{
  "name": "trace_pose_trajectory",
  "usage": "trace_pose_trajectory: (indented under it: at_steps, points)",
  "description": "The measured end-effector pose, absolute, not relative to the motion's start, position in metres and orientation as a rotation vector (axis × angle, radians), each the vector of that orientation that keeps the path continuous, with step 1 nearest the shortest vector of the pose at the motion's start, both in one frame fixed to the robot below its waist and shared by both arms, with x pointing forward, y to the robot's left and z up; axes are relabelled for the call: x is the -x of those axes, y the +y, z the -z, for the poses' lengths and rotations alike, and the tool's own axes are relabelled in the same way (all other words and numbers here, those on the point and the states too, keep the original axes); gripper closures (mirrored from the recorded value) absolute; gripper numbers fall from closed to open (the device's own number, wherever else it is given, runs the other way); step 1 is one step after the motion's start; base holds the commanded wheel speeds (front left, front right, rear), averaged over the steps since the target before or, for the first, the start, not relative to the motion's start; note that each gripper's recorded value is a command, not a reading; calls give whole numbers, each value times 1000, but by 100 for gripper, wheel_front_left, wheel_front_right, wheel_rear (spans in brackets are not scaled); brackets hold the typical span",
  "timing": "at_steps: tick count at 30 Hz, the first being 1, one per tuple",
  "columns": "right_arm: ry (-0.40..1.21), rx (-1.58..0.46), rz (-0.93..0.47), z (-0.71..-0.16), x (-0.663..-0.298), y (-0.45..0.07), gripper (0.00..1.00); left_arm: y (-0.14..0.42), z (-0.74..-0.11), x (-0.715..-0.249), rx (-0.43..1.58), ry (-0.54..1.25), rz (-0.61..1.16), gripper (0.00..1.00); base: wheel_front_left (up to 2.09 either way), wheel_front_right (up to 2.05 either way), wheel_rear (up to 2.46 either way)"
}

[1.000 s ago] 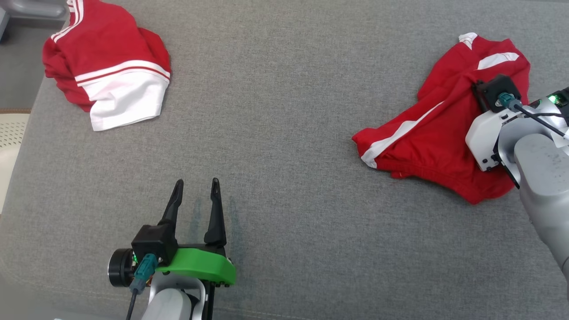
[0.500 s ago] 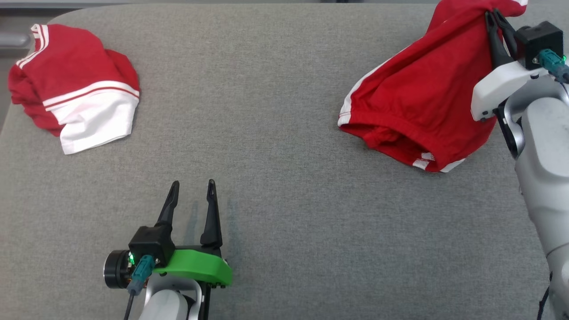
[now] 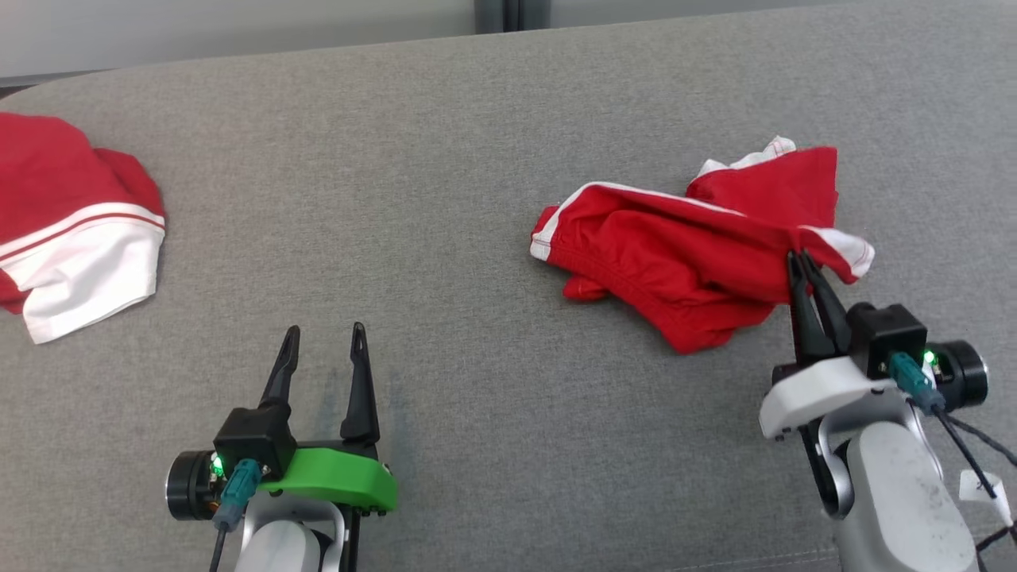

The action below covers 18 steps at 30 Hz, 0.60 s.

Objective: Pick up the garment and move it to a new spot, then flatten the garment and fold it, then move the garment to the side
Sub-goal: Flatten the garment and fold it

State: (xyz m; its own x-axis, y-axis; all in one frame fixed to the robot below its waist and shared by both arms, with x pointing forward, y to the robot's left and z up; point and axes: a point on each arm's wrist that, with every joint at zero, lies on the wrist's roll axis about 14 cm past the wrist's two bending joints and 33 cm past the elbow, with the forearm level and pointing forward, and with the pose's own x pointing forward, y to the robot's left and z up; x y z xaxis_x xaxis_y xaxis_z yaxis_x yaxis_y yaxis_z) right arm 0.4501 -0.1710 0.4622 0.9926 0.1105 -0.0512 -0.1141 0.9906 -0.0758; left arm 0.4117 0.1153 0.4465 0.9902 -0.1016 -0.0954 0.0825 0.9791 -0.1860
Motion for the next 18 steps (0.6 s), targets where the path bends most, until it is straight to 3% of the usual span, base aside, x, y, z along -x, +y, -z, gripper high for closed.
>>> trace_pose_trajectory:
  at_steps: [4,12,13,14,15,16,18]
  points:
    - [104,16,-112,-443,-422,-169,100,106,-448,-414,185,101,124,0,0,0,0]
    - [154,14,-104,-429,-401,-171,96,99,-451,-414,182,93,150,0,0,0,0]
    - [161,13,-109,-427,-399,-170,89,98,-451,-414,181,94,152,0,0,0,0]
    - [167,11,-113,-425,-398,-168,73,97,-451,-413,181,94,154,0,0,0,0]
    - [172,12,-121,-424,-396,-165,40,97,-451,-413,180,94,156,0,0,0,0]
    - [176,12,-129,-423,-395,-163,0,96,-452,-412,180,93,159,0,0,0,0]
    - [181,9,-141,-422,-392,-159,0,95,-453,-411,179,91,162,0,0,0,0]
